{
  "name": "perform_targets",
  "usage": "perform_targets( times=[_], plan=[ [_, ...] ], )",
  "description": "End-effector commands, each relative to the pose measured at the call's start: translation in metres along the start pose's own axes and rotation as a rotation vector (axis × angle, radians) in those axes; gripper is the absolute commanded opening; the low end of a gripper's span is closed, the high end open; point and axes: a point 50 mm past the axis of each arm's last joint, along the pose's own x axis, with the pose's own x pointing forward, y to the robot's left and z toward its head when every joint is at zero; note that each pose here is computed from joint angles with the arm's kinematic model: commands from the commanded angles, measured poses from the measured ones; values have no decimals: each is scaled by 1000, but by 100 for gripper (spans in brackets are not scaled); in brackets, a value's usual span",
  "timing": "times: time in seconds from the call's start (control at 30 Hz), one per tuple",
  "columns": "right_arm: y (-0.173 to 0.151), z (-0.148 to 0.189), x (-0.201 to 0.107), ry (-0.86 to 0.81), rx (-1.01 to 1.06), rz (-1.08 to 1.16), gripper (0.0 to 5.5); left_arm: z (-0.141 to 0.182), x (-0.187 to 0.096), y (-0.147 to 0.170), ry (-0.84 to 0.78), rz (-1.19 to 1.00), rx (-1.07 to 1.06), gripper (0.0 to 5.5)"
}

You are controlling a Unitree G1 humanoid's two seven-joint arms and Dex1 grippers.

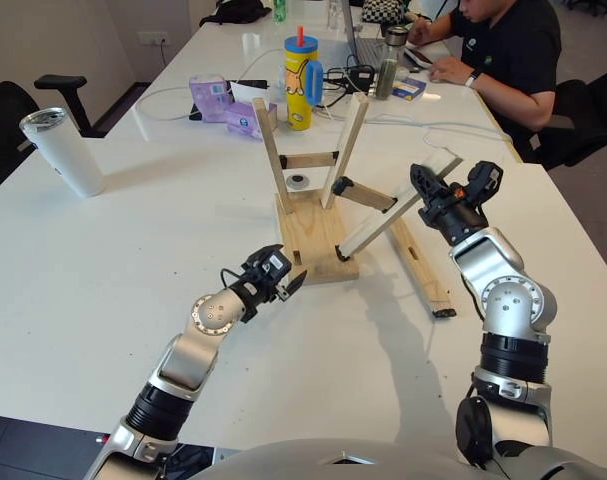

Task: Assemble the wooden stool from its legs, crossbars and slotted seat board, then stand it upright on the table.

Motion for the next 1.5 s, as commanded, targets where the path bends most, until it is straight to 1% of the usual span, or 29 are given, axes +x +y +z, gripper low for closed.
perform_targets(
  times=[0.03, 0.13, 0.3, 0.53, 0.6, 0.63, 0.8, 0.93, 1.03, 1.1, 1.2, 1.37, 1.4, 1.43, 1.5],
  plan=[
    [-25, -19, -5, 57, -123, -181, 103, 0, -4, 3, 3, 14, -6, 363],
    [-20, -24, -2, 30, -202, -164, 103, 1, -3, 5, -3, 22, -7, 363],
    [0, -41, -1, 29, -310, 2, 103, 2, -2, 7, -8, 27, -4, 363],
    [1, -43, -1, 15, -327, 22, 103, 2, -2, 7, -8, 27, -3, 363],
    [6, -49, 2, 33, -334, 29, 103, 2, -2, 9, -12, 37, 1, 363],
    [12, -49, 5, 33, -335, 31, 139, 3, -1, 11, -15, 43, 4, 363],
    [42, -17, 20, -75, -341, 66, 216, 5, 0, 15, -23, 51, 15, 363],
    [66, 44, 29, -282, -312, 72, 219, 7, 1, 16, -29, 54, 21, 363],
    [82, 76, 28, -386, -316, 105, 219, 7, 1, 17, -32, 58, 24, 363],
    [87, 92, 26, -438, -324, 109, 219, 7, 2, 18, -32, 59, 26, 363],
    [77, 105, 25, -472, -345, 46, 219, 7, 2, 19, -33, 62, 27, 363],
    [27, 113, 23, -440, -475, -115, 219, 6, 0, 19, -32, 70, 18, 363],
    [12, 112, 24, -385, -467, -159, 219, 6, -1, 19, -32, 73, 12, 363],
    [-6, 105, 27, -274, -471, -202, 219, 6, -1, 20, -32, 76, 8, 363],
    [-33, 73, 28, 5, -473, -216, 219, 5, -3, 21, -33, 92, -10, 363]
  ],
)
